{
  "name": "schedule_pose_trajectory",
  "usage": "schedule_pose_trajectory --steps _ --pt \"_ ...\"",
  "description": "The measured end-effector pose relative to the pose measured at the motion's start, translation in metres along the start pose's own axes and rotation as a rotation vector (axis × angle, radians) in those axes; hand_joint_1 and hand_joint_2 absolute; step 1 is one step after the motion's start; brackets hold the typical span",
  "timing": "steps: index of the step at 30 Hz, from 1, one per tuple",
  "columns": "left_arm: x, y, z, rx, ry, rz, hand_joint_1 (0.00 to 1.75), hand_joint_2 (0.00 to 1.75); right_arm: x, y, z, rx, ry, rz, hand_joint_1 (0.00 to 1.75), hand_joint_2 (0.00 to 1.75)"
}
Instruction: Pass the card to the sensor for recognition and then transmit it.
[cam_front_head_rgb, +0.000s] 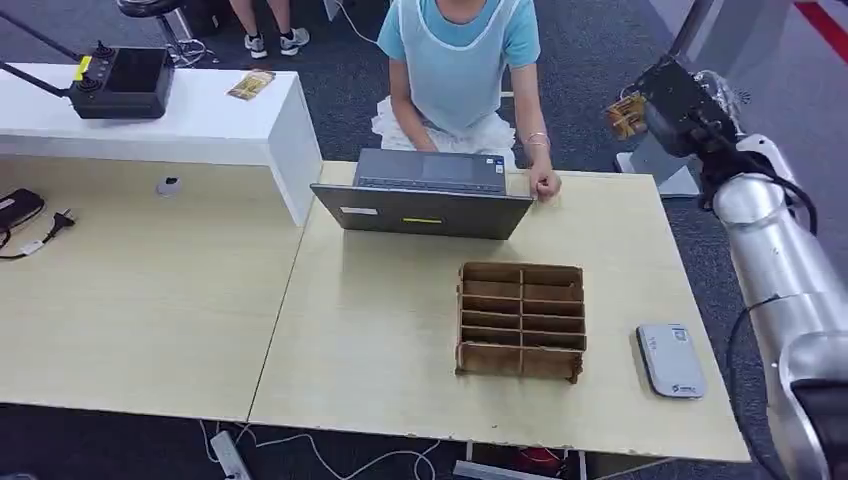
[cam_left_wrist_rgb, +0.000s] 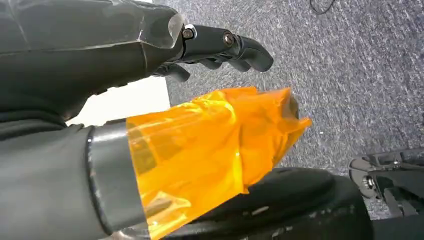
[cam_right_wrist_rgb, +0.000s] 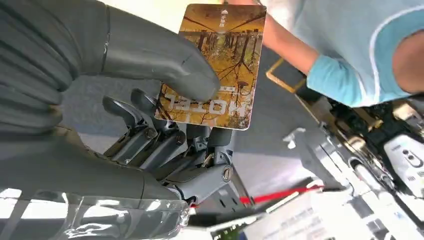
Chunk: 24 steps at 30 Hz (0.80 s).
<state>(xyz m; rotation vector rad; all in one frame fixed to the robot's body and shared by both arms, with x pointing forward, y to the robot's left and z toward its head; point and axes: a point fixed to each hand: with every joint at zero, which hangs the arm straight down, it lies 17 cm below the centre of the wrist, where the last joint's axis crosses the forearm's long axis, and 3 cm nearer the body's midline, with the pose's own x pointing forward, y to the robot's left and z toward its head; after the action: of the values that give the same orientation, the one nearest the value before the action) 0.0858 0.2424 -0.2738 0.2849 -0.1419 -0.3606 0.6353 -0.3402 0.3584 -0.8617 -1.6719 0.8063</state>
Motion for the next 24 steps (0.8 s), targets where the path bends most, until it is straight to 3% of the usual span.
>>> schedule_pose_trajectory --steps 11,24 --pt "0.003 -0.002 0.001 -0.007 -0.01 -0.026 0.0 0.0 0.045 -0.001 -0.027 -0.036 -0.04 0.259 1.75 1.75" --pt "0.004 -0.003 0.001 -0.014 -0.009 -0.043 0.0 0.0 0.022 0.019 -0.034 0.009 0.033 0.428 1.75 1.75"
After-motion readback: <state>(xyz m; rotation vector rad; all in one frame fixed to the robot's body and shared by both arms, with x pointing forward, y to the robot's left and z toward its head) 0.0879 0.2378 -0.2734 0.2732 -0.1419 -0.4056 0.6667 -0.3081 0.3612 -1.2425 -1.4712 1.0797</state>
